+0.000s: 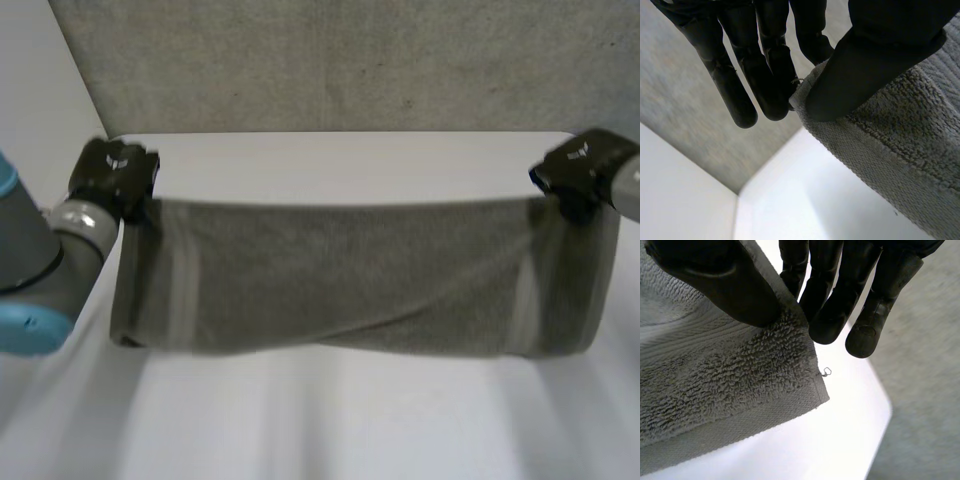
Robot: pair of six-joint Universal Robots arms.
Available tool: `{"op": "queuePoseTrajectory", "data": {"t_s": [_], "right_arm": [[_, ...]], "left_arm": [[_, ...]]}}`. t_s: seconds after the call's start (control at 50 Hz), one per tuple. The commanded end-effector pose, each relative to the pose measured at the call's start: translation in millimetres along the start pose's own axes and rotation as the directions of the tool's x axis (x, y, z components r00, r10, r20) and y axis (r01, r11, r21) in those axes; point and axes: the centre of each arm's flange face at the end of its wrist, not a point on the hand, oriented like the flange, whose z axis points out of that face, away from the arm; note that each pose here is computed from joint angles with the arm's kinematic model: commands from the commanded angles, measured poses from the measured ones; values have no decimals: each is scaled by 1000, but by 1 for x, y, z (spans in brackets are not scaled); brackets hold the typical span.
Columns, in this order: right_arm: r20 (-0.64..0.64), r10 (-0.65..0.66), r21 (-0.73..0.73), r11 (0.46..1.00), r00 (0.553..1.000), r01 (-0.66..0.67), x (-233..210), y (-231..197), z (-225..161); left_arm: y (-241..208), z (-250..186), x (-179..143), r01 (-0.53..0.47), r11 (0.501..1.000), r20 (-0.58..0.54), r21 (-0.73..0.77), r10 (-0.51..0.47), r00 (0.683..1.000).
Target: Fold the laundry
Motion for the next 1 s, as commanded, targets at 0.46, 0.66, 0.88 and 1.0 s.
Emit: {"op": "queuePoseTrajectory", "data": {"t_s": [0.46,0.66,0.88,1.0], "right_arm": [[-11,216,209,955,976,-209,-3,-41,0],[193,202,24,977,960,-210,-58,19,-5],[70,156,101,982,985,-163,-21,10,-66],[-23,127,151,981,992,-122,9,-1,-109]], "left_arm": [[-39,15,-35,267,936,149,231,-305,941],[52,-35,8,205,978,42,-42,-204,978],[22,-84,-30,38,999,144,27,-42,989],[-17,-119,-40,2,986,147,164,-26,989]]}}
